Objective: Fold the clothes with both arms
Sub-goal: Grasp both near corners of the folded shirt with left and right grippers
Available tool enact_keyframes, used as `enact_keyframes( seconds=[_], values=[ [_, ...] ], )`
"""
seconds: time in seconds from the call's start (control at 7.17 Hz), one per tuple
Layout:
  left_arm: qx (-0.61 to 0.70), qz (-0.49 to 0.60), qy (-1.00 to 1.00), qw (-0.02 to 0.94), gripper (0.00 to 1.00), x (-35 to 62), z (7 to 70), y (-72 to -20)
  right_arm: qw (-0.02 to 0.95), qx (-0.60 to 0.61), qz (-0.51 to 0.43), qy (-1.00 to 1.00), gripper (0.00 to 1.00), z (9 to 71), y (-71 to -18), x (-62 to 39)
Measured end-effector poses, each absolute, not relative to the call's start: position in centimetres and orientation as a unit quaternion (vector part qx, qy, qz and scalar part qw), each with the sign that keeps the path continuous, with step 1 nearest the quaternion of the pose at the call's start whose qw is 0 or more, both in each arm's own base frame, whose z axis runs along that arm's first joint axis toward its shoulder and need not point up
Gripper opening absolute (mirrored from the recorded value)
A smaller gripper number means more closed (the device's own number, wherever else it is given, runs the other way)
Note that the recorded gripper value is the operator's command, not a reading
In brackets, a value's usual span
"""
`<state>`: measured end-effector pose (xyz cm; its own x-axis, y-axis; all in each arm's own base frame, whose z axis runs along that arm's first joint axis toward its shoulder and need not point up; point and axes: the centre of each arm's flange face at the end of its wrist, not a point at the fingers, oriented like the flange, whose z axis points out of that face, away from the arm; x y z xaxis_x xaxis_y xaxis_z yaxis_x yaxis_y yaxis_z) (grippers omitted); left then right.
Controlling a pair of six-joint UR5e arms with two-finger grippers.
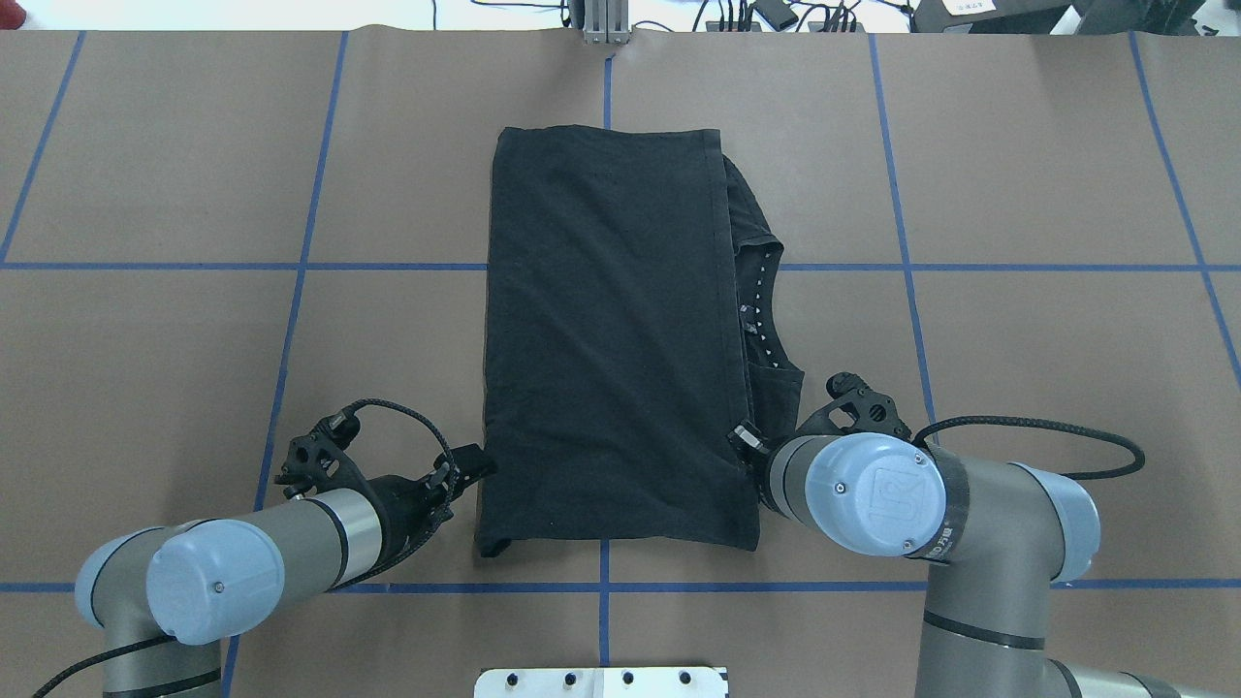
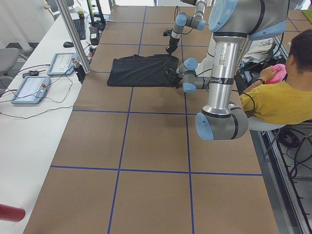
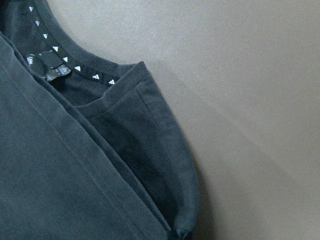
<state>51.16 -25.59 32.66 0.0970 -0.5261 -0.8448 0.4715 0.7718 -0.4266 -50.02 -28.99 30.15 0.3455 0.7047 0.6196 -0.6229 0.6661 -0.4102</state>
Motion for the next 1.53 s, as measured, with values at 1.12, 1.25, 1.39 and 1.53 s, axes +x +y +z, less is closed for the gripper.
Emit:
enact_keyframes(
  seconds=[1.12,1.25,1.39,1.53],
  values=[
    [-0.049,-0.315,0.576,0.753,0.51,53.2,32.7,-21.6,0.819,-0.057,0.403,-0.404,0.0,30.0,-28.9,-50.0],
    [-0.051,-0.316,0.574,0.754,0.38,53.3,32.7,-21.4,0.819,-0.057,0.402,-0.404,0.0,30.0,-28.8,-50.0],
    [-0.052,-0.316,0.573,0.754,0.28,53.4,32.7,-21.3,0.819,-0.057,0.402,-0.405,0.0,29.9,-28.8,-49.9],
    [-0.052,-0.316,0.573,0.755,0.18,53.4,32.7,-21.3,0.819,-0.059,0.401,-0.406,0.0,29.8,-28.8,-49.9]
  ],
)
